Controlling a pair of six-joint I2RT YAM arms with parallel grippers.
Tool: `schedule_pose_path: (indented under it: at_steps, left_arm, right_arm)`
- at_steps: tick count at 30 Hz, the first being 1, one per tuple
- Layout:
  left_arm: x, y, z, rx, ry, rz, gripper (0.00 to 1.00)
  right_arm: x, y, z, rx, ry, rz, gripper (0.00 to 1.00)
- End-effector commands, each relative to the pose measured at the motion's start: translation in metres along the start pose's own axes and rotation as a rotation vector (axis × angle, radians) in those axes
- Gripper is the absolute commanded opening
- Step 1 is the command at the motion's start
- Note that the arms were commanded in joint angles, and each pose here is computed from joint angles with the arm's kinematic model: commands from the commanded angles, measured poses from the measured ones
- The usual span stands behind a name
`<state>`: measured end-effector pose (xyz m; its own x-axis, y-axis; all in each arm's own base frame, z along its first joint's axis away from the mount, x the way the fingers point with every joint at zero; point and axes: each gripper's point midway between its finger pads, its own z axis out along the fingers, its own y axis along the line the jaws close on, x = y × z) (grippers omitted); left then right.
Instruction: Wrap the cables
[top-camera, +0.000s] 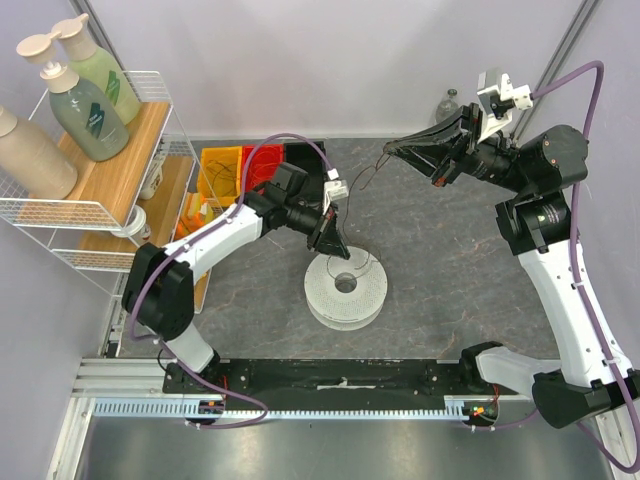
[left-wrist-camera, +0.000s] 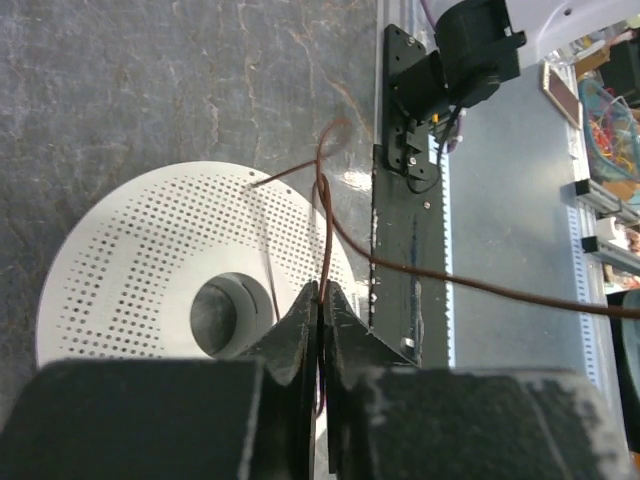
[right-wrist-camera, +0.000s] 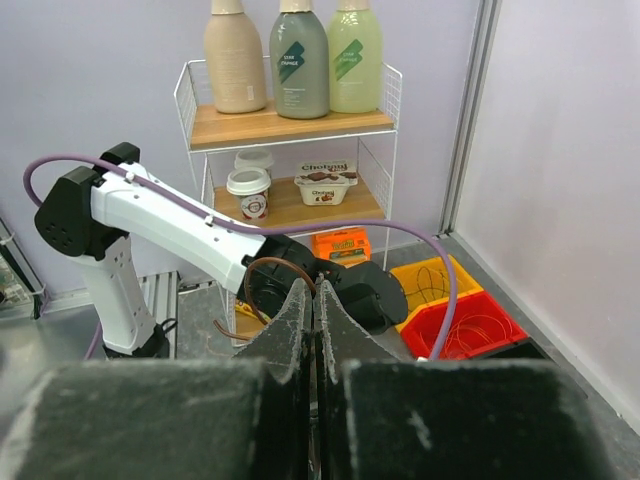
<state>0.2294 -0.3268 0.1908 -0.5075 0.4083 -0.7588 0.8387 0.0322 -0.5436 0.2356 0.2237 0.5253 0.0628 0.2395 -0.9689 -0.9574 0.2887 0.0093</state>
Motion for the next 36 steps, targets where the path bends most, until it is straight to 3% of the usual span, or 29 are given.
schedule_pose_path:
  at_steps: [1,6,10,16,25,36]
  left_arm:
    - [-0.029,-0.001,-0.006,-0.014,-0.063,0.054,0.02]
    - [-0.053,0.012,-0.039,-0.161,-0.163,0.056,0.01]
    - [-0.09,0.026,-0.098,-0.322,-0.349,0.003,0.02]
    - [-0.141,0.028,-0.183,-0.536,-0.567,0.075,0.02]
    - [-0.218,-0.007,-0.264,-0.717,-0.801,0.275,0.02]
    - [-0.254,-0.017,-0.304,-0.808,-0.916,0.337,0.02]
  right_arm:
    - [-0.003,0.006,-0.001,-0.018,-0.004,-0.017,0.0]
    - [0.026,-0.011,-0.02,0.086,0.103,0.003,0.0]
    - [0.062,-0.041,-0.06,0.276,0.228,0.014,0.0]
    - [0.141,-0.091,-0.157,0.566,0.599,-0.088,0.0]
    - [0.259,-0.138,-0.31,0.734,1.109,-0.11,0.0]
    - [0.297,-0.168,-0.405,0.825,1.218,0.029,0.0]
